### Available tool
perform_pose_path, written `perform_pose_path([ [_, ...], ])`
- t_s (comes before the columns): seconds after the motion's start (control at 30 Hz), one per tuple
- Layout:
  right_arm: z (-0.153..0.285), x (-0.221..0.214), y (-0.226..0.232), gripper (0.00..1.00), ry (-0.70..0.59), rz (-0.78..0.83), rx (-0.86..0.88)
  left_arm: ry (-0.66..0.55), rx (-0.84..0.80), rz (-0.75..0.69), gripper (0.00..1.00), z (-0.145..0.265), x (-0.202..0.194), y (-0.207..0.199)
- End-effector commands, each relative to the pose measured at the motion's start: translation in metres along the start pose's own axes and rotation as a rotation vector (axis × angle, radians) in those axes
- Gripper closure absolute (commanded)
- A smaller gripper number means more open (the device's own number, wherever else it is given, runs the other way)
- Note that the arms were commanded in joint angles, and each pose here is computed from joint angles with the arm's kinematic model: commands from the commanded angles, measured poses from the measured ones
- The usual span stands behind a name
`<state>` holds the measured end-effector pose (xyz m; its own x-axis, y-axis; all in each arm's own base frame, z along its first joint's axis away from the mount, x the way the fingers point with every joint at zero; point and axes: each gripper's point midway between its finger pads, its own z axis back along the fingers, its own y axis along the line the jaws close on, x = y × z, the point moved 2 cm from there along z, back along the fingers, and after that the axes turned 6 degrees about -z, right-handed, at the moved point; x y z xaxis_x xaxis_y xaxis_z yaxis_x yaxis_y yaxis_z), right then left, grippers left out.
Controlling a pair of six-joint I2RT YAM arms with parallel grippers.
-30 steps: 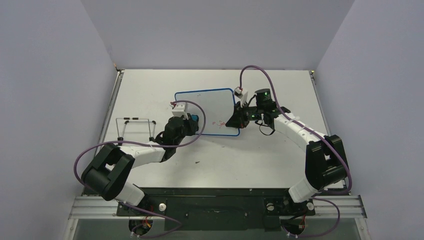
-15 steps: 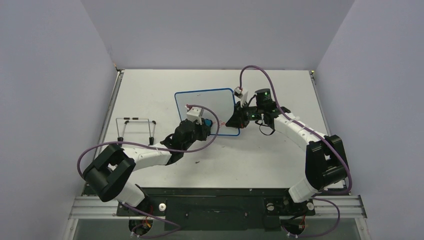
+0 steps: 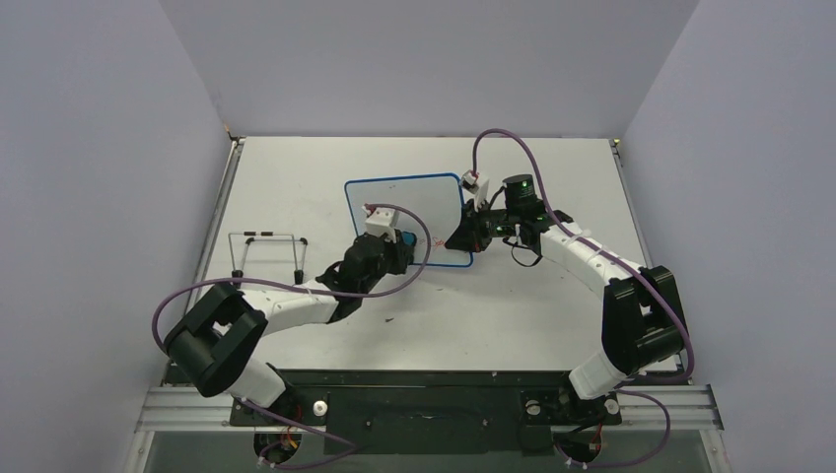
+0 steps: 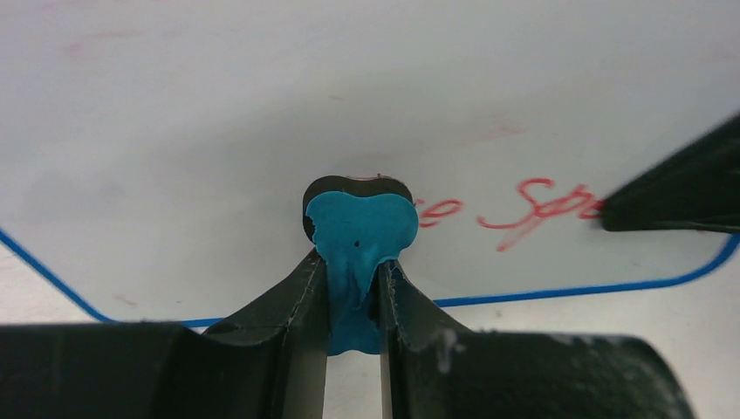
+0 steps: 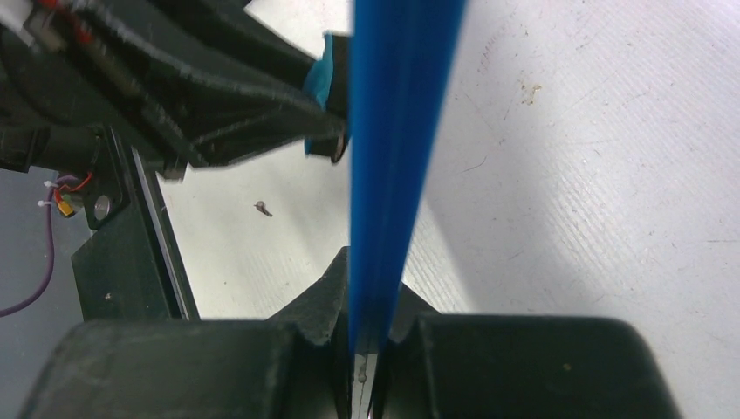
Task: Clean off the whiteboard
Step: Erase the whiteboard at the whiteboard stand.
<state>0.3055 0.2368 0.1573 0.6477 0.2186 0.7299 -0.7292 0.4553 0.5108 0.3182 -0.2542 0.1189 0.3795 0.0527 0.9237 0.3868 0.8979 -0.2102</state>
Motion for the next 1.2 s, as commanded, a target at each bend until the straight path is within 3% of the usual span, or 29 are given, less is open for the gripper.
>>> perform_pose_path([
  [0.0,-0.003,-0.014,0.024,1.00,0.064,0.004,0.082,-0.081,-0.102,-0.001,1.00,-0.003,0.030,-0.057],
  [0.17,-0.001,-0.013,0.026,1.00,0.060,0.008,0.083,-0.078,-0.029,0.008,1.00,-0.007,0.041,-0.050],
  [0.43,0.000,-0.011,0.027,1.00,0.054,0.013,0.086,-0.045,0.144,0.057,1.00,-0.020,0.047,0.011],
  [0.6,0.000,-0.011,0.027,1.00,0.055,0.012,0.086,-0.043,0.117,0.059,1.00,-0.021,0.048,0.006],
  [0.93,-0.001,-0.012,0.026,1.00,0.058,0.009,0.086,-0.063,-0.045,0.066,1.00,-0.015,0.016,-0.066],
  [1.03,-0.002,-0.013,0.026,1.00,0.060,0.007,0.088,-0.060,-0.040,0.067,1.00,-0.015,0.012,-0.065],
  [1.17,-0.001,-0.012,0.027,1.00,0.056,0.010,0.087,-0.079,0.061,0.072,1.00,-0.015,0.013,-0.029],
])
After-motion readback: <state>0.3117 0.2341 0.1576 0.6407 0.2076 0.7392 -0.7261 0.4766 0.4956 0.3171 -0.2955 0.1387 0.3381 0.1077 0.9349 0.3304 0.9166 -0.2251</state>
